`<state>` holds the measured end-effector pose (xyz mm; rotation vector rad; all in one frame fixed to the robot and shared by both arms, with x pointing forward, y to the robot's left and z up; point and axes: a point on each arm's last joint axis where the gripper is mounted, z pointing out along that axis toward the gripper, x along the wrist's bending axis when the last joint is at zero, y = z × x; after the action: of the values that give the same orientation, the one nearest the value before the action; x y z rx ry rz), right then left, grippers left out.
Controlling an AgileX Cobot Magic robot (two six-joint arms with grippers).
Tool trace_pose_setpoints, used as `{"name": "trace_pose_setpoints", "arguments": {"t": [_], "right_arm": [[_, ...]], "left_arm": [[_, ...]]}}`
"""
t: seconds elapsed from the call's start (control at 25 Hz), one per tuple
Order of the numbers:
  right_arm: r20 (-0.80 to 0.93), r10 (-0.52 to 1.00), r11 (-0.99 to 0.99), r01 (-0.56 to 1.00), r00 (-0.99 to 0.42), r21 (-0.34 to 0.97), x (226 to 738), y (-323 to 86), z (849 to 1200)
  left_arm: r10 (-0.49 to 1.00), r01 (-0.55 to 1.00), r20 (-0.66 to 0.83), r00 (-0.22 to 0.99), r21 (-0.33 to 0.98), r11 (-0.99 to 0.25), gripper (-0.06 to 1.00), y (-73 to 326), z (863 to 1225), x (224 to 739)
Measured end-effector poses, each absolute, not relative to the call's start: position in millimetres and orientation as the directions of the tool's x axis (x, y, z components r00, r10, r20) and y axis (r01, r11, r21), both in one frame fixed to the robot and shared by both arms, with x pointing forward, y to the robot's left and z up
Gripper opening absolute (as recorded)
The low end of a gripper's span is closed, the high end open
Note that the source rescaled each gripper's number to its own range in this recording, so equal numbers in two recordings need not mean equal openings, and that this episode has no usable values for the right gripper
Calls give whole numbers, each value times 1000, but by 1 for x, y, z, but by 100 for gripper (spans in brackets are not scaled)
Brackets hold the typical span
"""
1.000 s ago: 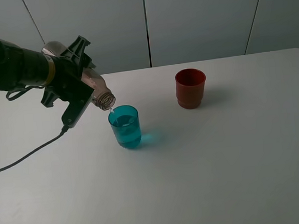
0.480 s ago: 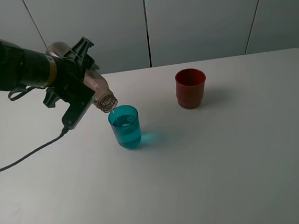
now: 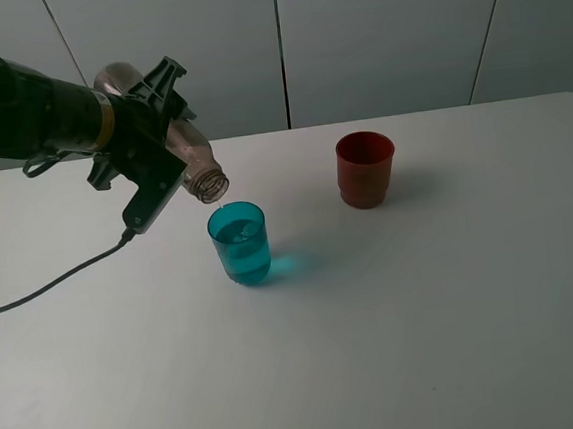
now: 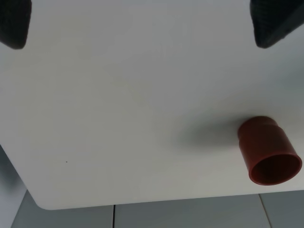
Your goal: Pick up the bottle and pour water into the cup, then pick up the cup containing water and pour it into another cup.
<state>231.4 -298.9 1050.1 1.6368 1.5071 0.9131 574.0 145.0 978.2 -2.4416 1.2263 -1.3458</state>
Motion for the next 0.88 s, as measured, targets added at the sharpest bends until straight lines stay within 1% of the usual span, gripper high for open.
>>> {"name": "trace_pose_setpoints", "arguments": {"t": [0.44,0.88], "right_arm": [[30,997,-59,487,66,871,231,-299,1050],[30,997,-59,487,66,871,231,-299,1050]], "left_arm": [[-760,-639,609,229,-495,-589,0,141,971,574],[-758,-639,610,231,-493,-591,0,141,971,574]]}}
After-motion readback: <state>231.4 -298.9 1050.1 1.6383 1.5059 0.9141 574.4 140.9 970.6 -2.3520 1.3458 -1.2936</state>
